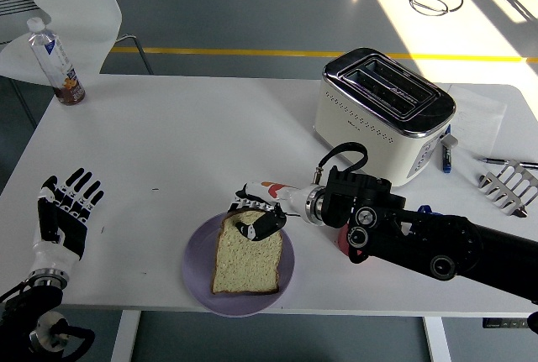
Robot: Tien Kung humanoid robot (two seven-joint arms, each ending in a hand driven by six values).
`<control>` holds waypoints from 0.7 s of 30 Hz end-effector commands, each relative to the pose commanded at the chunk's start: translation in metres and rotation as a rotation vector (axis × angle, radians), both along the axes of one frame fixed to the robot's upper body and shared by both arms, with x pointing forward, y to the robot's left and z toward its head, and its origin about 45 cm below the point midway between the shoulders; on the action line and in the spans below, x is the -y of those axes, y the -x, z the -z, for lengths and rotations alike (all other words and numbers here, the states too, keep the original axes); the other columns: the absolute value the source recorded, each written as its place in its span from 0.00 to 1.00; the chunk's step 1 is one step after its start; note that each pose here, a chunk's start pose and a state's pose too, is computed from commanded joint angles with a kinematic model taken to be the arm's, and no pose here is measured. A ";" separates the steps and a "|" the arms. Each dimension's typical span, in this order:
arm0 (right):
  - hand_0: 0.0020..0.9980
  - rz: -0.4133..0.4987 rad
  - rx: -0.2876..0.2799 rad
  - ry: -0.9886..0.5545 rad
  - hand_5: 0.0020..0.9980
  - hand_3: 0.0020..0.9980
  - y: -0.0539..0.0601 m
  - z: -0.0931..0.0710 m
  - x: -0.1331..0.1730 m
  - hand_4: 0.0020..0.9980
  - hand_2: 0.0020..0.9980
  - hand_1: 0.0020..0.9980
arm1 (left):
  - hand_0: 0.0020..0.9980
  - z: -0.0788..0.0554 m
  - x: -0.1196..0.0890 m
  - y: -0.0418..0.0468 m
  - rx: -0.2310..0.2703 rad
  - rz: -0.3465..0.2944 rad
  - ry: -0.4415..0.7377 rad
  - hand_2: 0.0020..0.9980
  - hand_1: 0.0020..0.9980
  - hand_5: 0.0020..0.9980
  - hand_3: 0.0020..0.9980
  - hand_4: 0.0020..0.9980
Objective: Push plate across desktop,pick up the break from the machine,place the break in the plate
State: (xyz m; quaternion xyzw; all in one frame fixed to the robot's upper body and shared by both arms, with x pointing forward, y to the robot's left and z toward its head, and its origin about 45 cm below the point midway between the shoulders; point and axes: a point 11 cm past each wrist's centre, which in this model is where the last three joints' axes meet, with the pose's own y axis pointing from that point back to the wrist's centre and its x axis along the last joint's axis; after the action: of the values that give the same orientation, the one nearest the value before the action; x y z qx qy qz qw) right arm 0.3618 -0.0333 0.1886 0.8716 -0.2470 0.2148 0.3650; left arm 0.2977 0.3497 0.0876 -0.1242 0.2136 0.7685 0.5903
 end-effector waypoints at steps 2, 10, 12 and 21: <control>0.51 0.008 0.009 -0.007 0.16 0.63 -0.002 -0.001 0.000 0.45 0.60 0.56 | 0.80 -0.001 0.001 -0.0006 0.002 0.002 0.001 0.82 0.78 1.00 0.73 0.54; 0.73 0.007 -0.008 -0.010 0.20 0.83 -0.003 0.003 0.003 0.54 0.76 0.75 | 0.80 0.000 0.000 0.0000 -0.002 -0.001 -0.003 0.82 0.78 1.00 0.73 0.54; 0.73 -0.002 -0.004 -0.021 0.20 0.83 -0.003 0.003 0.002 0.54 0.76 0.75 | 0.80 0.001 0.000 0.0002 -0.002 0.000 -0.003 0.82 0.78 1.00 0.73 0.54; 0.83 0.006 0.049 -0.108 0.19 0.88 -0.009 -0.008 0.003 0.53 0.87 0.82 | 0.80 0.003 0.002 0.0016 -0.013 0.005 -0.011 0.82 0.78 1.00 0.73 0.54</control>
State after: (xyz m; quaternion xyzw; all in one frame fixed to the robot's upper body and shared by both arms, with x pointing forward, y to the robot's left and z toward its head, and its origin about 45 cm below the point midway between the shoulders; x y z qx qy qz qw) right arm 0.3707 -0.0359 0.1970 0.8838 -0.2697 0.2213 0.3117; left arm 0.2961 0.3474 0.0844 -0.1154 0.2136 0.7690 0.5913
